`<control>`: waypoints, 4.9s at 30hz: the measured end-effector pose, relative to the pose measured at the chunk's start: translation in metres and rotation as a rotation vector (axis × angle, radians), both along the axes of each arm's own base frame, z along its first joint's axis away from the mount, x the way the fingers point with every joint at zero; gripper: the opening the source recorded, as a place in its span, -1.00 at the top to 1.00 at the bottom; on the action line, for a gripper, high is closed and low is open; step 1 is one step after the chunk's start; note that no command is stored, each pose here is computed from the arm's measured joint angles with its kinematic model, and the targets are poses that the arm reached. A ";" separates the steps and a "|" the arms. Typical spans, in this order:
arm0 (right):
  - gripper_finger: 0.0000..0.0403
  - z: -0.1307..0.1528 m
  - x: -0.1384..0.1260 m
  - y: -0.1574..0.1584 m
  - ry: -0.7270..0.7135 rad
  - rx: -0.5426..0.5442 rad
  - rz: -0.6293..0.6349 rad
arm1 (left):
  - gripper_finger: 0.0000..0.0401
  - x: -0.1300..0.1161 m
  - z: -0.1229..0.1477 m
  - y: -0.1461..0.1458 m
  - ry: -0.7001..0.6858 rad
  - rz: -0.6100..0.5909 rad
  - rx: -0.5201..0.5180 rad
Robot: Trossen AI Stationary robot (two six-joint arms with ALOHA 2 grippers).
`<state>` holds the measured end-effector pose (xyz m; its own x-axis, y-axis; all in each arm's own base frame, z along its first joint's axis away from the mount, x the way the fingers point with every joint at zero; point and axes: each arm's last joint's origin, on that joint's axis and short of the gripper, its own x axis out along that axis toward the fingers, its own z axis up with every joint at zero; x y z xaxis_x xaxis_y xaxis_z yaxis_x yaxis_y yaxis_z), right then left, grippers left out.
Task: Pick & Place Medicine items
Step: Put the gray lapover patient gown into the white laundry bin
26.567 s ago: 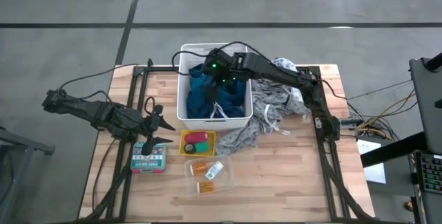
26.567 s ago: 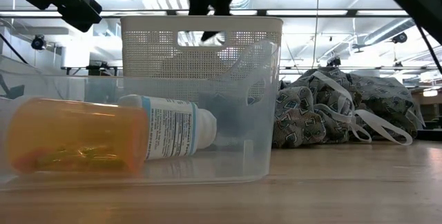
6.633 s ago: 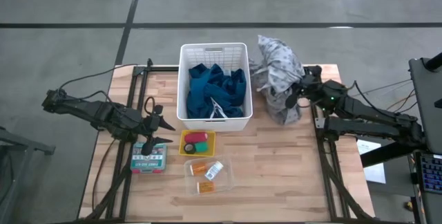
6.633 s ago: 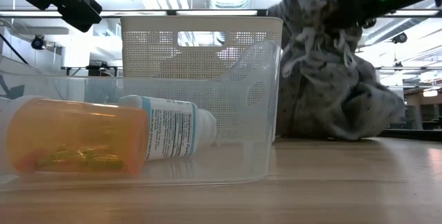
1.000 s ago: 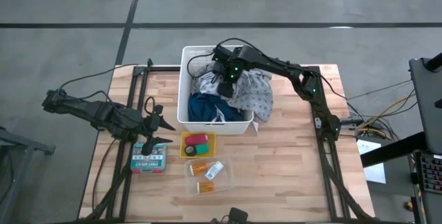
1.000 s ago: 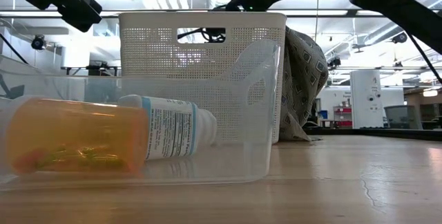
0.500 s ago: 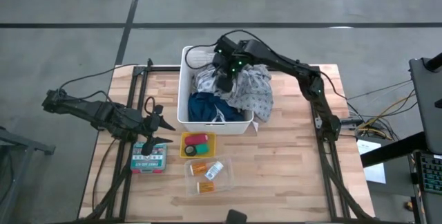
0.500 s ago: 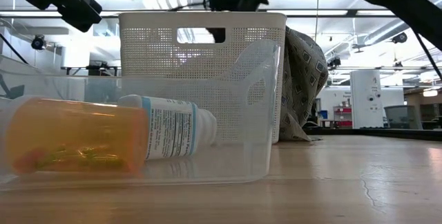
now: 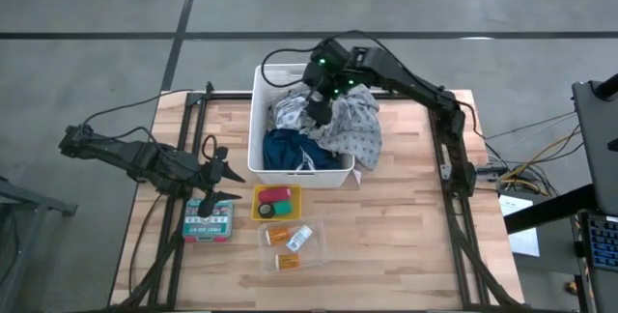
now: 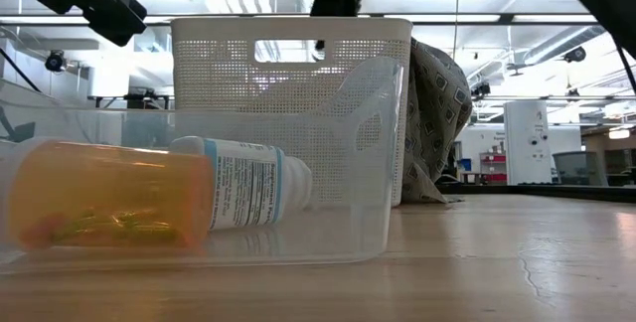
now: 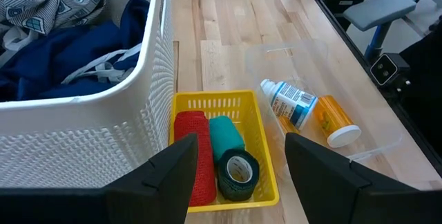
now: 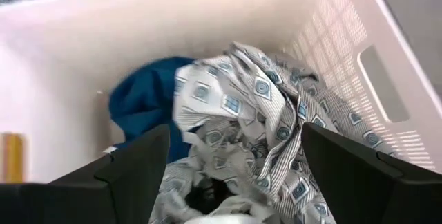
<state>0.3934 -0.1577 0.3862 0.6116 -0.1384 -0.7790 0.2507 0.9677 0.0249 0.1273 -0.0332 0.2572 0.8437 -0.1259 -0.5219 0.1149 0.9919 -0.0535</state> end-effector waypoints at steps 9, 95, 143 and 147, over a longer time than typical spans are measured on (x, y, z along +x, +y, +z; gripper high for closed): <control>-0.60 0.052 -0.037 0.039 -0.085 -0.061 0.088 | -0.12 0.000 0.000 0.000 0.001 0.000 0.000; -0.76 -0.243 -0.272 0.142 -0.655 -0.049 -0.223 | -0.12 0.000 0.000 0.000 0.000 0.000 0.000; -0.74 -0.241 -0.171 0.132 -0.429 -0.243 -0.213 | -0.12 0.000 0.000 0.000 0.000 0.000 0.000; -0.69 -0.244 -0.166 0.130 -0.404 -0.279 -0.255 | -0.12 0.000 0.000 0.000 0.000 0.000 0.000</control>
<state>0.2275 -0.0273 0.1422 0.7743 -0.4891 -0.4015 0.5018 0.8611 -0.0813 0.1274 -0.0332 0.2571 0.8435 -0.1257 -0.5223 0.1148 0.9920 -0.0534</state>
